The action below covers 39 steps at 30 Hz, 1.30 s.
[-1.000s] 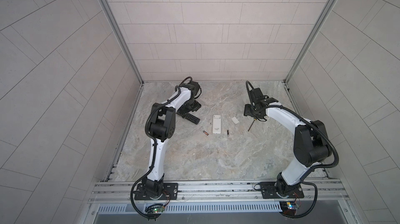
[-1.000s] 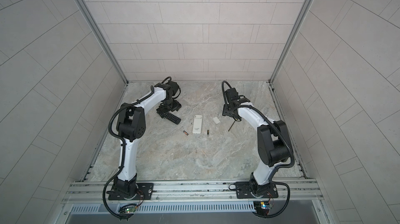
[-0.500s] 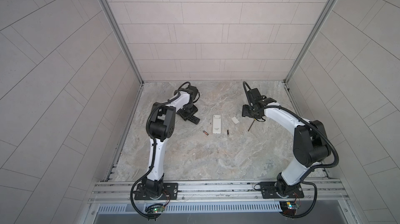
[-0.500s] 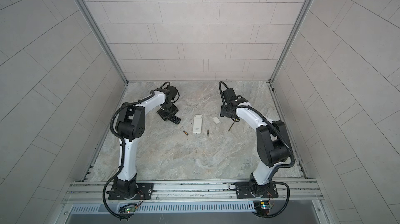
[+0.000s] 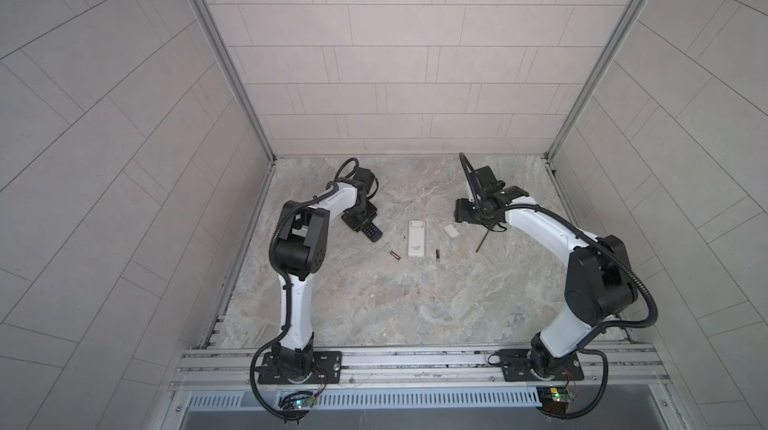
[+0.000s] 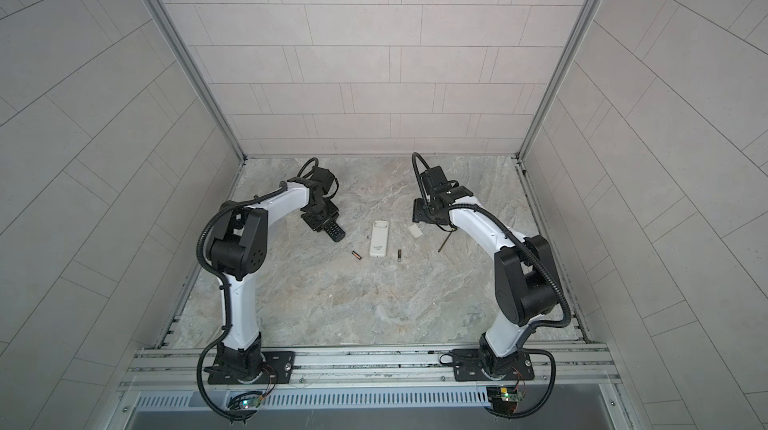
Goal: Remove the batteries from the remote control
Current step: 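Lift the black remote with the left gripper while the right gripper approaches, then grasp the black remote's lower end with the right gripper while the left holds it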
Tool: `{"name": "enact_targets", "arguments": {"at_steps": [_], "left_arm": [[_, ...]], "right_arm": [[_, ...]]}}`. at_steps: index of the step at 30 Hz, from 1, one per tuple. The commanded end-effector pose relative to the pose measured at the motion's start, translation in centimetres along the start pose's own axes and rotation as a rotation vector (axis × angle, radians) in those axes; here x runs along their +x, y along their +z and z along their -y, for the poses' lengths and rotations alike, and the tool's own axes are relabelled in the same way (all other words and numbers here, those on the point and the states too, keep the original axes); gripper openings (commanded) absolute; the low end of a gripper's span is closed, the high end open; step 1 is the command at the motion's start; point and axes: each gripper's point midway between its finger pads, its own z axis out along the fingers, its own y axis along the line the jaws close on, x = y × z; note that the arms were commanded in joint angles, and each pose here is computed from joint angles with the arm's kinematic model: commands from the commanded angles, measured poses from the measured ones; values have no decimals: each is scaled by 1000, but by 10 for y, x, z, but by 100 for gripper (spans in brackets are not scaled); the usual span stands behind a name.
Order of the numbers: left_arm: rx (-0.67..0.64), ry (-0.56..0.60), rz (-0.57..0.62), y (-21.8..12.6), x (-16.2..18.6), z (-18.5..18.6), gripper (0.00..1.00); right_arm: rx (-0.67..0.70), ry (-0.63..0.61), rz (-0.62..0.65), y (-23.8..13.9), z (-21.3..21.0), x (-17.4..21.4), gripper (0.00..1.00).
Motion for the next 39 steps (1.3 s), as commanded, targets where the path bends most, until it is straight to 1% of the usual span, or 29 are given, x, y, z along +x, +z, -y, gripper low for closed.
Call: {"name": "enact_targets", "arguments": {"at_steps": [1,3,5,8,13,16,19,24,26,33,39], "left_arm": [[208,13,30,-31,-7,39,35],[274,20,21,-42,-5,51,35],[321,28,8,-53,-1,60,35],[357,37,-7,-63,5,66,35],[407,28,-35,-73,14,69,35],[426,22,-48,-77,19,70,35],[457,22,-59,-84,23,76,35],[497,25,-55,-95,24,83,35],[505,27,-55,-99,24,85,35],[536,45,-88,-99,32,88,34],[546,46,-88,-102,36,83,34]], "right_arm": [[-213,-88,9,-13,-66,1,65],[-279,-133,20,-13,-95,6,65],[-330,-151,15,-9,-118,10,66],[-373,-150,-15,5,-142,13,67],[-400,-186,-10,19,-170,9,67],[-404,-197,-18,27,-178,9,67],[-436,-180,-23,36,-187,9,66],[-486,-161,-58,48,-200,13,62],[-486,-152,-66,51,-200,14,60],[-486,-147,-59,55,-198,14,48],[-500,-124,-43,55,-200,8,39]]}}
